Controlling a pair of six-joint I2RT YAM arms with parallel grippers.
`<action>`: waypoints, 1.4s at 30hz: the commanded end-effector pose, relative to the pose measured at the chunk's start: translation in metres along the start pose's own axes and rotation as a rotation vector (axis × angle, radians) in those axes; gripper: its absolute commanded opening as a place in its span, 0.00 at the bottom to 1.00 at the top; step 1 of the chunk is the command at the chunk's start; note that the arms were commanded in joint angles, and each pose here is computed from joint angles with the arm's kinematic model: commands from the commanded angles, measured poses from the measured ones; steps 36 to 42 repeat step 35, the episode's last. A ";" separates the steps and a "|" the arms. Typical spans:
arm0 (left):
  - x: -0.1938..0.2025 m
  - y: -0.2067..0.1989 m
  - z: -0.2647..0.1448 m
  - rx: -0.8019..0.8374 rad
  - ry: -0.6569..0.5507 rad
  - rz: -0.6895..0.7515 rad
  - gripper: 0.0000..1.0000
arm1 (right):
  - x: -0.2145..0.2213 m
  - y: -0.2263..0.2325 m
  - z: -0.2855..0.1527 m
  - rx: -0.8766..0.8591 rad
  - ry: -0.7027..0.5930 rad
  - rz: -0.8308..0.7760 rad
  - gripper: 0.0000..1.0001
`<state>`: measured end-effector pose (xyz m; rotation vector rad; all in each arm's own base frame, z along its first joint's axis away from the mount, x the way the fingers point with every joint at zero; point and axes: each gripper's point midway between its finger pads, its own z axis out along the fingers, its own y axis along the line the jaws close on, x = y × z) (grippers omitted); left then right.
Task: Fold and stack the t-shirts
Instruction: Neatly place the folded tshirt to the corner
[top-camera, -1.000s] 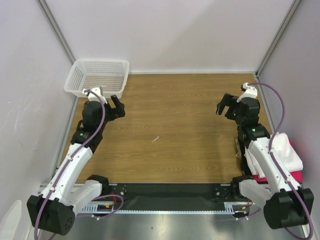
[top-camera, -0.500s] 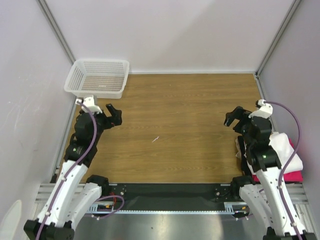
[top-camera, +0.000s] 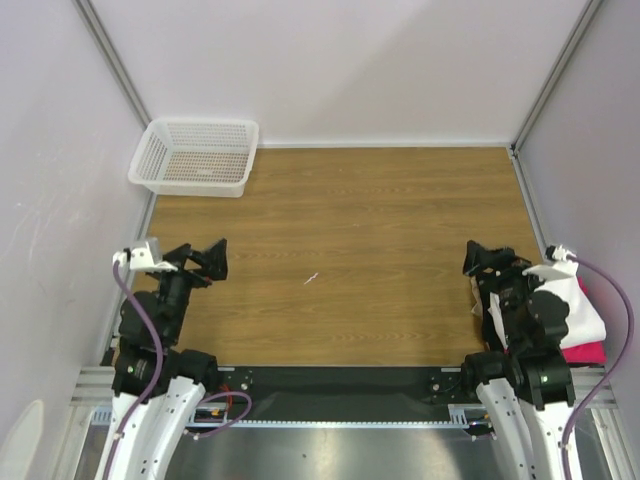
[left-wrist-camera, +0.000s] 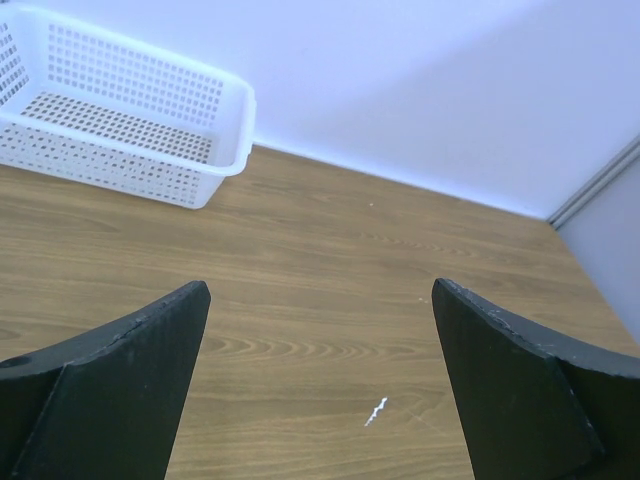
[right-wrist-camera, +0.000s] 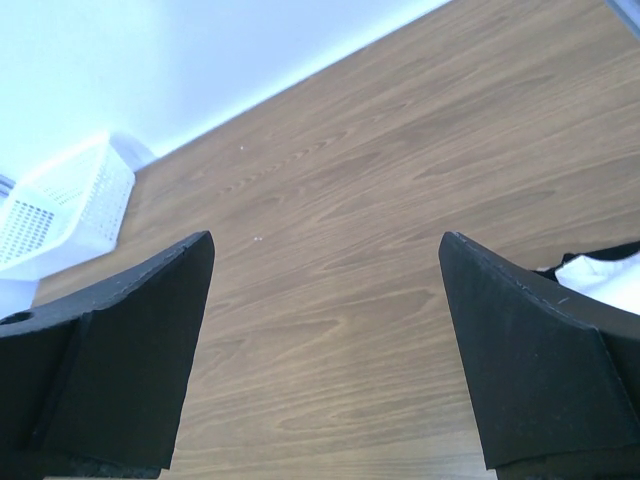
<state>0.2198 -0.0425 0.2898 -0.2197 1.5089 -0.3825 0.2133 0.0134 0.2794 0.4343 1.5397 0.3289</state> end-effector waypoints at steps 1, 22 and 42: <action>-0.006 -0.001 -0.012 0.019 -0.065 -0.039 1.00 | 0.002 -0.006 -0.012 0.005 -0.021 0.037 1.00; 0.010 0.008 -0.035 0.036 -0.092 -0.013 1.00 | 0.055 -0.025 -0.001 0.030 0.045 0.099 1.00; 0.022 0.006 -0.027 0.036 -0.014 0.008 1.00 | 0.055 -0.016 -0.001 -0.021 0.057 0.080 1.00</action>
